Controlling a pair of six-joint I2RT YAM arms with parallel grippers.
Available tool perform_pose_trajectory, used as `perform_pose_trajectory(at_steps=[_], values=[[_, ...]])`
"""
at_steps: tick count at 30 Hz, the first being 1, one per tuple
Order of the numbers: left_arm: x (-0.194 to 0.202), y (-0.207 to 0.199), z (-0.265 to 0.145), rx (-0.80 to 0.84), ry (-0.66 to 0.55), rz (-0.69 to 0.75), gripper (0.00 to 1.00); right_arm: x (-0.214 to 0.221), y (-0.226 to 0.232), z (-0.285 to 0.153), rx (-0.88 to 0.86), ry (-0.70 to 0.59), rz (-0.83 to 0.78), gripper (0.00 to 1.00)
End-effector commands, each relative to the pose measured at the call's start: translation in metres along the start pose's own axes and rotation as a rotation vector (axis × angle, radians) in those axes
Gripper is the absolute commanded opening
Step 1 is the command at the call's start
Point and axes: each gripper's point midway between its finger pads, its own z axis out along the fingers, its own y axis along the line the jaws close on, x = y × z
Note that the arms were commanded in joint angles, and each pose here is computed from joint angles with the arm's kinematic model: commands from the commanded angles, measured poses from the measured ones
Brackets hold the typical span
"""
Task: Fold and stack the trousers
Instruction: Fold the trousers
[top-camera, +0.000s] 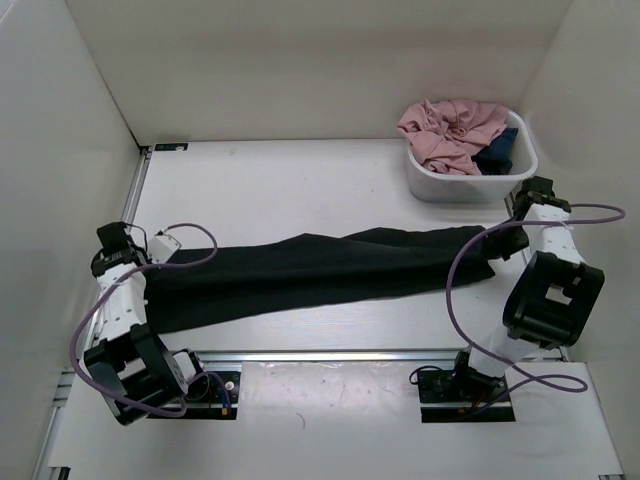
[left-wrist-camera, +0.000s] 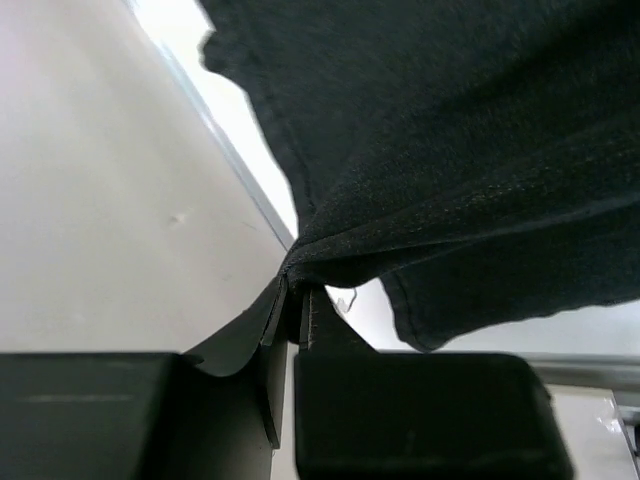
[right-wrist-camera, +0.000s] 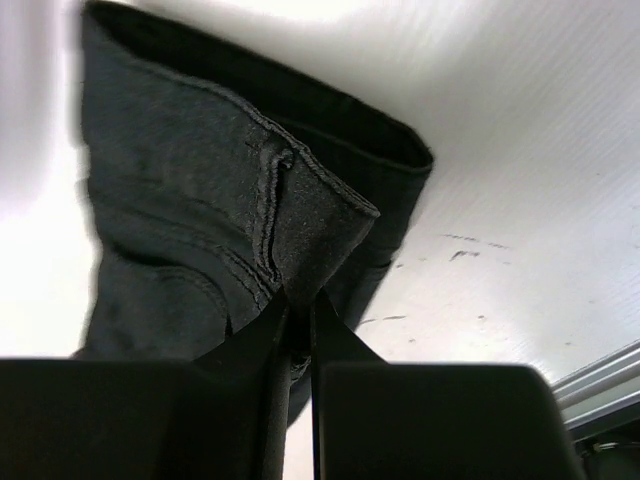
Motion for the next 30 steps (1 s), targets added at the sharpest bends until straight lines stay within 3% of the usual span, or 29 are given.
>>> perform_pose_trajectory(at_steps=[1,7,9,13,20,26,30], values=[[0.018,0.008,-0.002,-0.051,0.067,0.038,0.14,0.0,-0.016,0.017,0.037,0.017,-0.02,0.0],[0.032,-0.008,-0.005,0.01,0.112,0.048,0.14,0.006,-0.03,0.021,0.054,0.029,-0.02,0.0],[0.037,-0.024,-0.007,0.071,0.123,0.063,0.14,0.01,-0.032,0.023,0.048,0.038,-0.029,0.06],[0.047,-0.042,-0.004,0.119,0.151,0.083,0.14,0.02,-0.041,0.034,0.077,0.072,-0.029,0.07],[0.027,-0.023,-0.037,0.122,0.078,0.023,0.14,0.021,-0.042,0.036,0.076,0.068,-0.018,0.04],[0.067,-0.077,-0.021,0.245,0.24,0.054,0.14,0.025,-0.045,0.04,0.083,0.075,-0.009,0.04],[0.063,-0.064,-0.026,0.201,0.235,0.027,0.14,0.026,-0.045,0.042,0.089,0.082,-0.009,0.03]])
